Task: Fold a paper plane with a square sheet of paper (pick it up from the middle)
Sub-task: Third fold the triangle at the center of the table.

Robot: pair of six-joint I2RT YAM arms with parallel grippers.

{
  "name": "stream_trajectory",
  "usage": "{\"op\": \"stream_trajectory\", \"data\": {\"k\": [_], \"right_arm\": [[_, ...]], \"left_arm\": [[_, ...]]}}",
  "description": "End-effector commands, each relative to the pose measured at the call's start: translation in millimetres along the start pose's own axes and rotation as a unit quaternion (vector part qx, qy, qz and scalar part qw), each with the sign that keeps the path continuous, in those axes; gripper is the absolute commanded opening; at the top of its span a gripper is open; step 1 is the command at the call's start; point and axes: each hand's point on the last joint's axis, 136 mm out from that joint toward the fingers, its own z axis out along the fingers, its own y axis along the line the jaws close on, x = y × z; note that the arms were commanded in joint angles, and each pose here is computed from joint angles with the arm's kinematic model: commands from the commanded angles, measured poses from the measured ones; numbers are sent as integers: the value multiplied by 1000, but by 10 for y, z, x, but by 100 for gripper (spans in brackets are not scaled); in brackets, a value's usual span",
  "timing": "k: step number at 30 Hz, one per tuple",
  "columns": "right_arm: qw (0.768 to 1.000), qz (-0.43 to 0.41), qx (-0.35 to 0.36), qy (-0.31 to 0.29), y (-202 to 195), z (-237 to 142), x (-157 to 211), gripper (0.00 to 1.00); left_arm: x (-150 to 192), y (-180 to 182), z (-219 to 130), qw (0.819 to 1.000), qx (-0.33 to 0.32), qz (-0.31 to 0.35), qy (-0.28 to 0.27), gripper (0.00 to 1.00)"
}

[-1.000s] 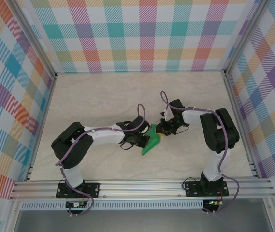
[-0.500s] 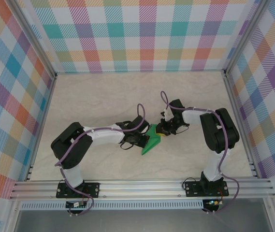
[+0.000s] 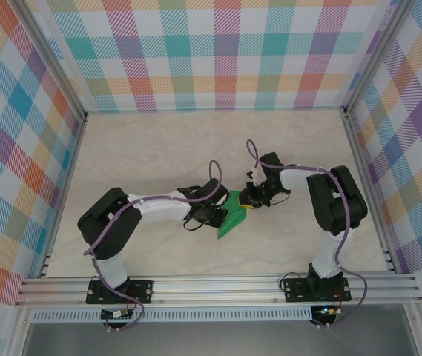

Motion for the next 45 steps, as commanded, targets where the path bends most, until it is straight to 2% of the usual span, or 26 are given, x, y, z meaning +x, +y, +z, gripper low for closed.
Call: {"op": "stream_trajectory", "data": {"k": [1,7,8,14,18,35,37,45], "right_arm": [[998,17,54,16,-265,77,119,13],[998,18,54,16,-271,85,118,13],[998,19,55,17,-278,87,125,13],[998,19,56,17,-281,87,129,13],[998,21,57,17,-291,90,134,13],[998,21,58,17,-294,92,126,13],[998,22,59,16,-294,89,127,13],[998,22,57,16,-282,87,121,14]], "left_arm": [[-25,21,-68,1000,3,-10,-2,3],[-71,-15,-108,1000,11,-6,-13,3],[-154,-54,-119,999,19,-3,-31,3],[-224,-91,-173,998,29,1,-50,4],[-185,-21,-130,999,9,1,-37,4],[-46,29,6,1000,3,-15,-6,4],[32,57,20,1000,-4,-16,10,4],[27,39,48,1000,1,-14,11,5]]}}
